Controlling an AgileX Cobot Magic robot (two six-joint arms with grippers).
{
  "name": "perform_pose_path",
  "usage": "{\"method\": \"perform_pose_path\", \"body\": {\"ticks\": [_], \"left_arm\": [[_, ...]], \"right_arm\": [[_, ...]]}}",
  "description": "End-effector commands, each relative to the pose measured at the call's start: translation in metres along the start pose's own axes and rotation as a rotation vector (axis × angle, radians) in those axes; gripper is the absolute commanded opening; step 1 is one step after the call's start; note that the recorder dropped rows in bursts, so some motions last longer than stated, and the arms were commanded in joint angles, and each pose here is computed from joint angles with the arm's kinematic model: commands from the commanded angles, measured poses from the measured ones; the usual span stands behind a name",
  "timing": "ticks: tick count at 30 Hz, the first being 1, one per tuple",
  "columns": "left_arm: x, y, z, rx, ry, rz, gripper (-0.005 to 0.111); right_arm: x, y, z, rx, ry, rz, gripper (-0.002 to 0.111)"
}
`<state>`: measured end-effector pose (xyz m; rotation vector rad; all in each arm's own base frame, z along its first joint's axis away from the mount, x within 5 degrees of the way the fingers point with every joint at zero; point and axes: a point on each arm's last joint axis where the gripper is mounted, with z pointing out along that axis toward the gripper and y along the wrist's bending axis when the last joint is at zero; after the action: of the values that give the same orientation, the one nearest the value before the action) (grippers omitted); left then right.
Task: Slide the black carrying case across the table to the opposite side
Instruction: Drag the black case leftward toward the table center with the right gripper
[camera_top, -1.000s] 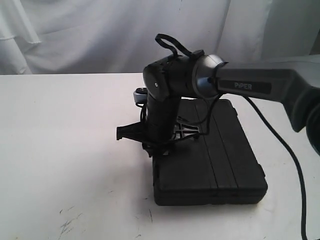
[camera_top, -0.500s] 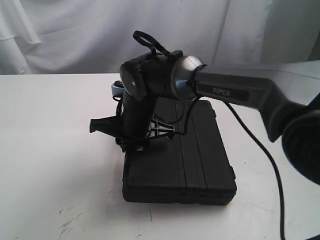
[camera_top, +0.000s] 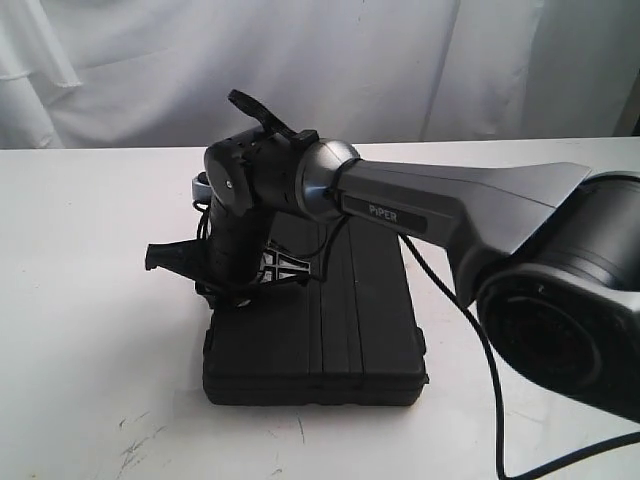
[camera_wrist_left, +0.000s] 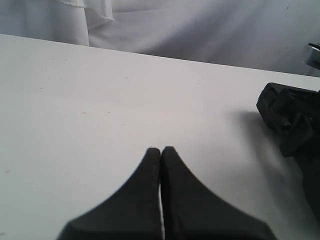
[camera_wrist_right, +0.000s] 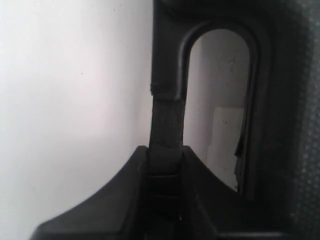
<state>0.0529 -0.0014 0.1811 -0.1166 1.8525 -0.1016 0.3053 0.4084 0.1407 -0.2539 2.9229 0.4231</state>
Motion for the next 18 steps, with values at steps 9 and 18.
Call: {"method": "perform_pose_path", "body": {"ticks": [9, 18], "left_arm": [[0.0007, 0.0003, 0.0003, -0.003, -0.007, -0.003, 0.000], [0.0007, 0.0003, 0.0003, -0.003, -0.007, -0.003, 0.000]], "right_arm": [[-0.0053, 0.0086, -0.0050, -0.047, -0.062, -0.010, 0.027], [-0.0032, 0.0023, -0.0096, 0.018, -0.027, -0.026, 0.036]]}}
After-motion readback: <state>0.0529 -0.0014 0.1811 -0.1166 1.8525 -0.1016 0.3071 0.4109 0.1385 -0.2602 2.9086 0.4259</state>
